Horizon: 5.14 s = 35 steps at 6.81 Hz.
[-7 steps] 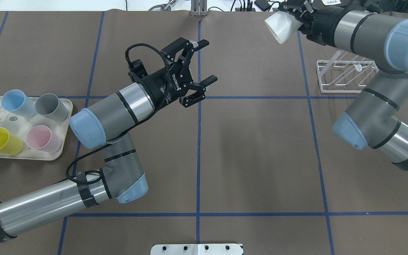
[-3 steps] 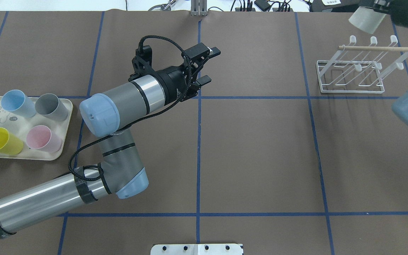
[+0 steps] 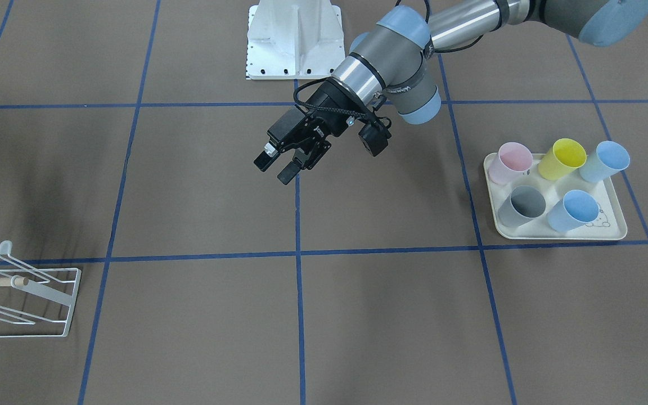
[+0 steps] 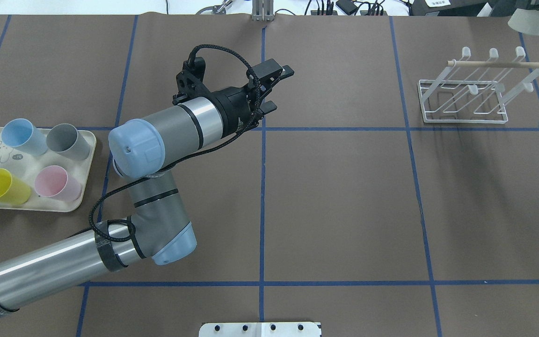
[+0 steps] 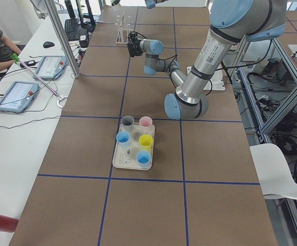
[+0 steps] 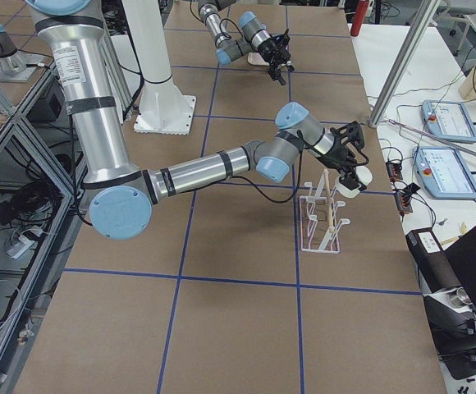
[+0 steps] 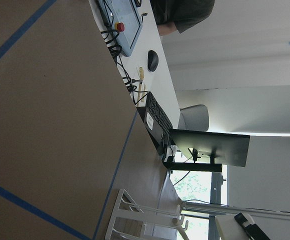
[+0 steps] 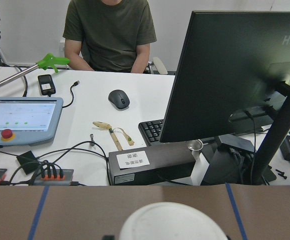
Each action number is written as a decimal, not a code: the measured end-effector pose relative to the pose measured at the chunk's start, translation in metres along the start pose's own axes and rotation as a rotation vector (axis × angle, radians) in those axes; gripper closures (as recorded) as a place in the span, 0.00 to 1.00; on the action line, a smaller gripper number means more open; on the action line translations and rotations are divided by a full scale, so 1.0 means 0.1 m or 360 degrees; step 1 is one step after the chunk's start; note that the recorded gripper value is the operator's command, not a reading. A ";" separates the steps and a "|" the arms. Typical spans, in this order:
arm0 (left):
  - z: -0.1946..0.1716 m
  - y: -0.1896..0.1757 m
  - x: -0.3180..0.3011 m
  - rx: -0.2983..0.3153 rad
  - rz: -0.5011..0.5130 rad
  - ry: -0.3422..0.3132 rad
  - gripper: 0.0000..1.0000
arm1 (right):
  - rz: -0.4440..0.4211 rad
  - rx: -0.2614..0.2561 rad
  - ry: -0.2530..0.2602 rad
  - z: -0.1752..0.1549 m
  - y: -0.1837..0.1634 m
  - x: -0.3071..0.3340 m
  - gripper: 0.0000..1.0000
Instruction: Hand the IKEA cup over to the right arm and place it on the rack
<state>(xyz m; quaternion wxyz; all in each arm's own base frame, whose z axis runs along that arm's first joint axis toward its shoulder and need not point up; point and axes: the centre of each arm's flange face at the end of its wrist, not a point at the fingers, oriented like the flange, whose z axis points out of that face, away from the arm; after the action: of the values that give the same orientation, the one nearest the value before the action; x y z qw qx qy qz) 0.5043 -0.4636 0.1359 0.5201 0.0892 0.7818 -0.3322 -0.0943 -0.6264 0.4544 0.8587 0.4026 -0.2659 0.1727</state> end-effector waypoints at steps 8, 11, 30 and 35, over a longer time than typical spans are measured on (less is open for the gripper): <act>0.00 0.01 -0.02 0.0003 0.0006 -0.0017 0.00 | -0.0138 0.0040 -0.0010 0.65 0.30 0.35 1.00; -0.01 0.01 -0.05 0.0001 0.0005 -0.0023 0.00 | -0.0143 -0.0005 -0.0034 0.62 0.45 0.40 1.00; -1.51 -1.00 0.08 -0.0164 0.0885 -0.0613 0.01 | 0.0808 -0.0360 -0.0821 -1.00 -0.18 -0.45 0.00; -2.72 -3.31 -0.59 -0.0532 0.1555 -0.1152 0.01 | 0.1069 -0.0508 -0.1059 -1.41 0.12 -1.73 0.00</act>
<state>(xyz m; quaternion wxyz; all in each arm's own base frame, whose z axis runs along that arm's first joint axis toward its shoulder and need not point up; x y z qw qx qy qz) 0.1652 -0.5377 0.3931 0.8504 0.2354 0.4666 0.0613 -0.1942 -0.5231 0.2832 0.6750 0.1916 -0.6637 0.2592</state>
